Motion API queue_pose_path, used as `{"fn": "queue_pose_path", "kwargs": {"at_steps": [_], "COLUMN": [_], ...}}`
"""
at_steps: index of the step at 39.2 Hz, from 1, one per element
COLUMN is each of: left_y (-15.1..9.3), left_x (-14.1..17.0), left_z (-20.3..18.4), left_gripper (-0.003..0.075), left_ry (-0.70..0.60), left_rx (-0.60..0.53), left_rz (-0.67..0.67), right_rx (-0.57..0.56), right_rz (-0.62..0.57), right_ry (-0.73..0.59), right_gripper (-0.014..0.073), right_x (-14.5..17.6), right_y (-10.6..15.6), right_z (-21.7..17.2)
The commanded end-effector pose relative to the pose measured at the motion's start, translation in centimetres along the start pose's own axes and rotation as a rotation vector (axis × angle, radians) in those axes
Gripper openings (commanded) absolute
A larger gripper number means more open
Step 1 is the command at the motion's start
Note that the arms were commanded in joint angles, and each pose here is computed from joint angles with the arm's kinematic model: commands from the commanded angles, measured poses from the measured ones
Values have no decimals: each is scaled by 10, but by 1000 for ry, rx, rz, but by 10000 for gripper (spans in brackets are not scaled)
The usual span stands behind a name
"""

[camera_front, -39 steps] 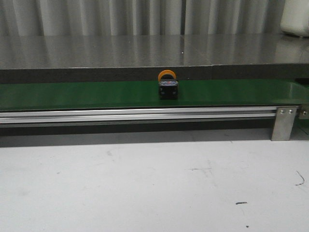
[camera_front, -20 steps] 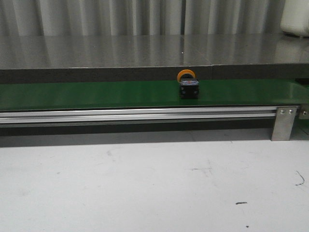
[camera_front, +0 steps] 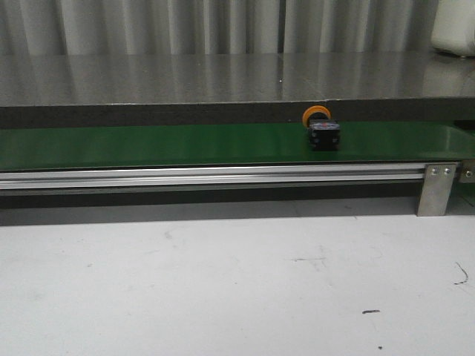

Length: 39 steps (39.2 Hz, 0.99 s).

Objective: Move button from left to right

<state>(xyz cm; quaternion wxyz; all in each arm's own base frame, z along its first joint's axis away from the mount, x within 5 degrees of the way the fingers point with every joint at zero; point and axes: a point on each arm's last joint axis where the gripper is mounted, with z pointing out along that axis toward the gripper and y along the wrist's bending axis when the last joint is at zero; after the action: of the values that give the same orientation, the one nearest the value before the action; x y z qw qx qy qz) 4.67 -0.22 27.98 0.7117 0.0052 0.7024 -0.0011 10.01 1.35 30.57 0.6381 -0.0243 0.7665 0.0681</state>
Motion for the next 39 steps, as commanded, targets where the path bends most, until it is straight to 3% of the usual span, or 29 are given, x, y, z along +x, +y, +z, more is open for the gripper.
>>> {"fn": "queue_pose_path", "kwargs": {"at_steps": [1, 9, 16, 28, 39], "left_y": [1, 1, 1, 1, 1], "left_x": [-16, -16, -16, -16, -16], "left_z": [-1, -1, -1, -1, -1], "left_gripper": [-21, -21, -21, -21, -21], "left_ry": [-96, -96, -96, -96, -96], "left_rx": [-6, -6, -6, -6, -6], "left_rz": [-14, -14, -14, -14, -14], "right_rx": [4, 11, 52, 72, 57], "right_rz": [-3, 20, 87, 102, 137], "right_ry": [-108, -39, 108, 302, 498], "right_gripper": [645, 645, 645, 644, 644], "right_x": [-19, -25, -43, -58, -56], "right_y": [0, 0, -7, -15, -18], "right_z": [-1, 19, 70, 156, 225]}}
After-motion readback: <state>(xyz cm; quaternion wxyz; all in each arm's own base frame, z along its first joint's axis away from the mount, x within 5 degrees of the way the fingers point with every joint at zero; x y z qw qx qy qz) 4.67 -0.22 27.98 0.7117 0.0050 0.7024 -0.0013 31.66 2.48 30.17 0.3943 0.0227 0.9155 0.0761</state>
